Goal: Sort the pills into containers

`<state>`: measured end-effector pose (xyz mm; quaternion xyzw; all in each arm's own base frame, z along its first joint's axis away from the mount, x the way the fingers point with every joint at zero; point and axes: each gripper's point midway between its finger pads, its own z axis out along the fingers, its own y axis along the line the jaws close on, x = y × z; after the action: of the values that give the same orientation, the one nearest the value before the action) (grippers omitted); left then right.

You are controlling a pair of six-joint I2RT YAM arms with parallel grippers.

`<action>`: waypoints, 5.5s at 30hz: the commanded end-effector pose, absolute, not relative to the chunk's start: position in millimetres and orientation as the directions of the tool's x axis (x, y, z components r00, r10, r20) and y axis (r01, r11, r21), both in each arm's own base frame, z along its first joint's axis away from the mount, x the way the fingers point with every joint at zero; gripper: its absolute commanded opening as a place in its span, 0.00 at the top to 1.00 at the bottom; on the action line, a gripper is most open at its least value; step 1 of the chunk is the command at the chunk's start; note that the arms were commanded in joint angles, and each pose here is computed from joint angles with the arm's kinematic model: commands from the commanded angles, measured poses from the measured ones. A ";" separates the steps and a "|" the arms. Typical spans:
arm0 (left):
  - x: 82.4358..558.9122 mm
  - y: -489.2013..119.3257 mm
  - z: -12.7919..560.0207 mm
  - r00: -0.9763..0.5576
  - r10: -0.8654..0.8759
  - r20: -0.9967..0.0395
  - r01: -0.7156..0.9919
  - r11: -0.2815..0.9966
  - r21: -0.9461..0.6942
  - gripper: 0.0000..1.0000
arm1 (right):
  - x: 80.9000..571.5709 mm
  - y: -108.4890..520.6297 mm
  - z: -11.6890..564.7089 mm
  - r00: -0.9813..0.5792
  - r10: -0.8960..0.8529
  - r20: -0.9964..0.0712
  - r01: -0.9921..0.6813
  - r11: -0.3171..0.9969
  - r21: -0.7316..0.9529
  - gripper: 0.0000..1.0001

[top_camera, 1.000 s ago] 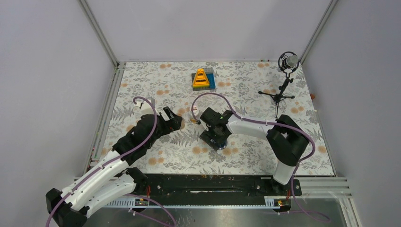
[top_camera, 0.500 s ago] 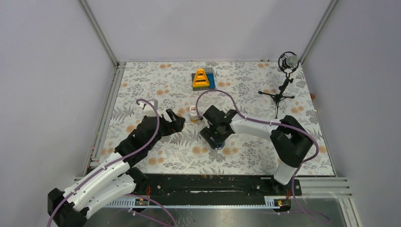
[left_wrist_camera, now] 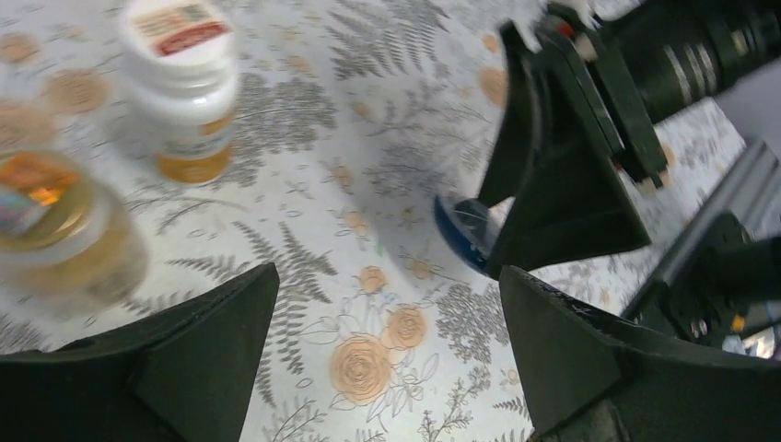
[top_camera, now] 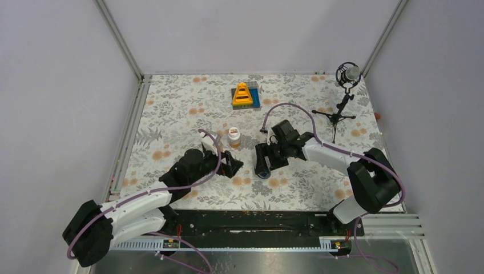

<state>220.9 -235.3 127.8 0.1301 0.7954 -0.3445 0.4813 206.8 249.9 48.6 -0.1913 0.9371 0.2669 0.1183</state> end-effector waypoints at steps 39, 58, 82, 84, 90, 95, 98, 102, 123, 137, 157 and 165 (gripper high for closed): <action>180.5 -310.9 149.9 -0.061 0.029 -0.998 0.940 0.337 -0.048 0.07 | 177.9 308.1 158.4 -0.953 -0.181 -0.242 -0.293 0.354 0.888 0.39; 179.7 -308.1 153.9 -0.007 -0.003 -1.000 0.939 0.344 -0.007 0.23 | 178.2 307.7 141.7 -0.962 -0.186 -0.200 -0.259 0.383 0.886 0.38; 167.7 -317.8 132.8 0.008 0.079 -0.997 0.967 0.252 0.028 0.81 | 187.9 305.9 130.3 -0.961 -0.141 -0.239 -0.277 0.428 0.860 0.15; 167.4 -317.0 128.4 0.005 0.090 -0.996 0.968 0.251 0.027 0.86 | 193.2 302.4 129.2 -0.955 -0.114 -0.274 -0.295 0.458 0.838 0.03; 166.2 -315.4 111.5 -0.016 0.131 -0.991 0.968 0.249 0.018 0.93 | 208.0 287.5 133.0 -0.911 -0.036 -0.411 -0.363 0.544 0.756 0.01; 169.2 -319.2 102.1 -0.023 0.148 -0.989 0.966 0.260 0.017 0.94 | 204.1 280.7 127.9 -0.875 -0.066 -0.480 -0.405 0.643 0.650 0.12; 172.6 -323.3 98.6 -0.026 0.148 -0.989 0.963 0.269 0.015 0.94 | 201.7 283.0 129.4 -0.836 -0.094 -0.540 -0.446 0.690 0.570 0.18; 177.1 -327.9 94.8 -0.026 0.142 -0.990 0.957 0.290 0.016 0.94 | 200.2 283.0 118.9 -0.836 -0.123 -0.535 -0.434 0.744 0.508 0.32; 179.2 -328.5 75.5 -0.037 0.175 -0.984 0.944 0.330 0.023 0.94 | 193.9 305.8 99.8 -0.841 -0.147 -0.520 -0.454 0.715 0.532 0.44; 178.5 -329.8 71.1 -0.063 0.176 -0.982 0.942 0.334 0.000 0.95 | 181.5 301.7 78.8 -0.856 -0.211 -0.472 -0.459 0.729 0.507 0.48; 177.2 -321.3 61.1 -0.096 0.152 -0.984 0.928 0.370 -0.033 1.00 | 178.1 263.3 49.9 -0.814 -0.350 -0.463 -0.491 0.840 0.229 0.80; 178.3 -313.6 59.8 -0.097 0.144 -0.985 0.916 0.400 -0.032 1.00 | 178.6 238.1 47.7 -0.787 -0.409 -0.461 -0.501 0.860 0.092 0.83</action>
<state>168.4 -310.8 35.1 0.4340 0.6718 -0.3566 0.4829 185.0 296.7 77.2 -0.2190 0.9135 0.2406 0.2443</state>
